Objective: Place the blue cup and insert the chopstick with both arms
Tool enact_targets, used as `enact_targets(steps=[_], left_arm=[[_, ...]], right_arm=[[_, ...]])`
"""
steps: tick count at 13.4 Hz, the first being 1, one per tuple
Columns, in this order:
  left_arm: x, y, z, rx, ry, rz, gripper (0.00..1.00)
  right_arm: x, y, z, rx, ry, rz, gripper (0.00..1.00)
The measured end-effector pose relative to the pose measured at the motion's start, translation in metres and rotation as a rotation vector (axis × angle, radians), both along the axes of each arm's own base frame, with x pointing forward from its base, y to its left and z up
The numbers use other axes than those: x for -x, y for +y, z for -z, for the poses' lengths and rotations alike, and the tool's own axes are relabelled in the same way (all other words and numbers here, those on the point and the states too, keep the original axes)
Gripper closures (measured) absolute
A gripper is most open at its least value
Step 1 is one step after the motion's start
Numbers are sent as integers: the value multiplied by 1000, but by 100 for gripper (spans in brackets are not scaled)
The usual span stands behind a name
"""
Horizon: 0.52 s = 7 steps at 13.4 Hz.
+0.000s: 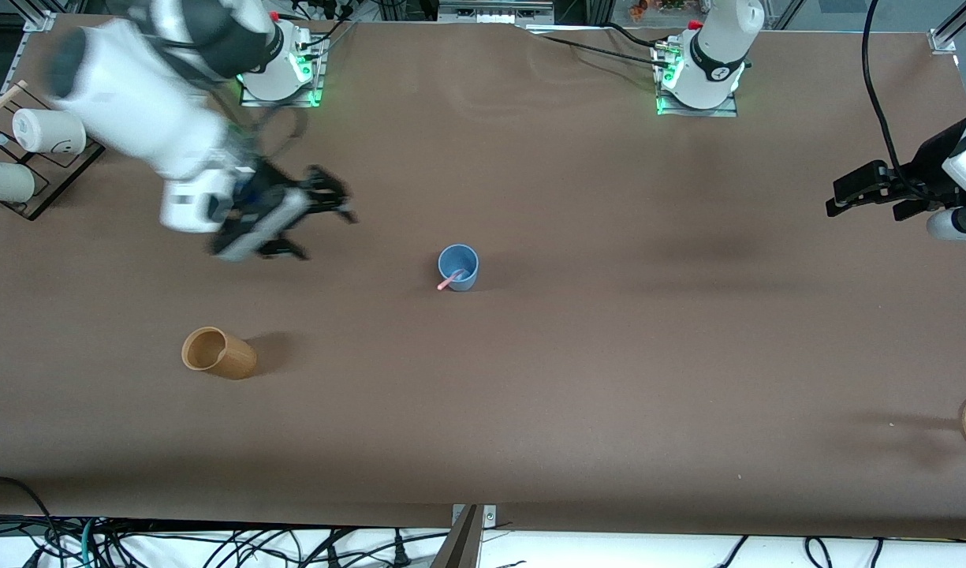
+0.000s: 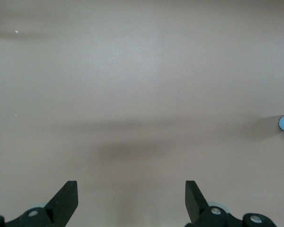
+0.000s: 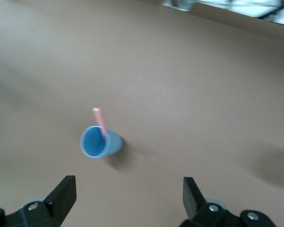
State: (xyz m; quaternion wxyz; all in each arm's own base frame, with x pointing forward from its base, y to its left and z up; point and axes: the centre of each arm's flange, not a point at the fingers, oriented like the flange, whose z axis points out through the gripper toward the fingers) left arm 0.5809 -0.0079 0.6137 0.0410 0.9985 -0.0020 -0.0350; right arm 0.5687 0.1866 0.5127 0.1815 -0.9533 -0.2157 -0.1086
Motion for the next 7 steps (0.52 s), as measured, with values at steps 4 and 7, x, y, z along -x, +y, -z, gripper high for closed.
enact_targets(steps=[4,7], left_arm=[[0,0,0,0,0,0,0],[0,0,0,0,0,0,0]], right_arm=[[7,-101,-20,63,91,97,0],[22,-158,-48,192,127,192,0]])
